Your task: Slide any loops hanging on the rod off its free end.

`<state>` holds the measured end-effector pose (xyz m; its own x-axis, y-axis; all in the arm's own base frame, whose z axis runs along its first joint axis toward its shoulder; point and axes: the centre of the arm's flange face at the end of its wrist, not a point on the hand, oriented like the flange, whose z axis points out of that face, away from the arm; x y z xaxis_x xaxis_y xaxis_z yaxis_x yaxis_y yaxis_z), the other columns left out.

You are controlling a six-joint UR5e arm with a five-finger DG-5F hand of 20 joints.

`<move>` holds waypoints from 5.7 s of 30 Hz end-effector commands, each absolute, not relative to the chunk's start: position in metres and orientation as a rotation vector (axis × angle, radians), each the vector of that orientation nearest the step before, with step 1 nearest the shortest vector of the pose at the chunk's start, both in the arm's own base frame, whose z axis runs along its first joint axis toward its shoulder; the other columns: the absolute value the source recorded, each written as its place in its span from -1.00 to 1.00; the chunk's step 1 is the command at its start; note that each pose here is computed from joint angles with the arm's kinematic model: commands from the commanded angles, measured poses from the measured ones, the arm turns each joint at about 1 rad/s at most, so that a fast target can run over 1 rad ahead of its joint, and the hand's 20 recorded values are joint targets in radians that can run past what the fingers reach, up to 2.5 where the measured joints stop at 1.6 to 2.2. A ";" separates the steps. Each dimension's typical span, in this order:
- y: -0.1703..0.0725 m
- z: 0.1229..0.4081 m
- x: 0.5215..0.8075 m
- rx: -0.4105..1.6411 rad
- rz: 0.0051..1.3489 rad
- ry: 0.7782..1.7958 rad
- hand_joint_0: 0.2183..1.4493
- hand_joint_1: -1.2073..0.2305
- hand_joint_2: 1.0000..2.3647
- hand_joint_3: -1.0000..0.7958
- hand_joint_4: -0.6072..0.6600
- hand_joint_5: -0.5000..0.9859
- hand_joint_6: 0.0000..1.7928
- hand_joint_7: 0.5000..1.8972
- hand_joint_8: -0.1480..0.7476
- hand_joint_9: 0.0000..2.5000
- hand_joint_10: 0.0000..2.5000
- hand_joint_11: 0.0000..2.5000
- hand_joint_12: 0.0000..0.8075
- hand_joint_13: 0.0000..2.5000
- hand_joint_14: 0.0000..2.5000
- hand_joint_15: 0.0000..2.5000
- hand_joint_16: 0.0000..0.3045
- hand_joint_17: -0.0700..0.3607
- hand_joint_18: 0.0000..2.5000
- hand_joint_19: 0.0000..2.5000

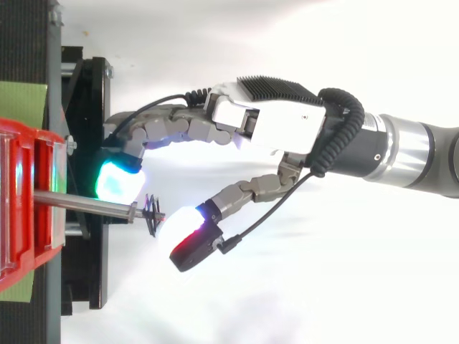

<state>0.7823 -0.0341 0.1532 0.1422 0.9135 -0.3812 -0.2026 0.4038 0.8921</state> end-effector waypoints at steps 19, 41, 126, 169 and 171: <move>-0.038 0.148 0.785 0.771 0.959 1.113 -0.44 -0.31 -1.00 -0.41 0.39 -0.55 -0.44 -0.23 -0.09 -0.55 -1.00 -1.00 -0.25 -0.66 -1.00 -1.00 -0.68 -0.17 -0.68 -0.95; -0.036 0.151 0.786 0.756 0.973 1.115 -0.40 -0.29 -0.99 -0.36 0.35 -0.52 -0.44 -0.03 -0.09 -0.53 -1.00 -1.00 -0.27 -0.63 -1.00 -1.00 -0.69 -0.19 -0.64 -0.94; -0.050 0.236 0.688 1.451 1.051 1.539 -0.24 -0.48 -1.00 -0.44 0.24 -0.58 -0.17 0.03 -0.08 -0.50 -1.00 -0.99 -0.28 -0.60 -1.00 -1.00 -0.70 -0.20 -0.59 -0.96; -0.046 0.240 0.690 1.475 1.080 1.522 -0.29 -0.43 -0.99 -0.32 0.24 -0.56 -0.24 0.14 -0.09 -0.47 -1.00 -0.97 -0.28 -0.60 -1.00 -1.00 -0.70 -0.20 -0.61 -0.94; -0.046 0.240 0.690 1.475 1.081 1.523 -0.26 -0.46 -0.99 -0.35 0.24 -0.57 -0.23 0.11 -0.09 -0.48 -1.00 -0.97 -0.27 -0.60 -1.00 -1.00 -0.70 -0.20 -0.60 -0.95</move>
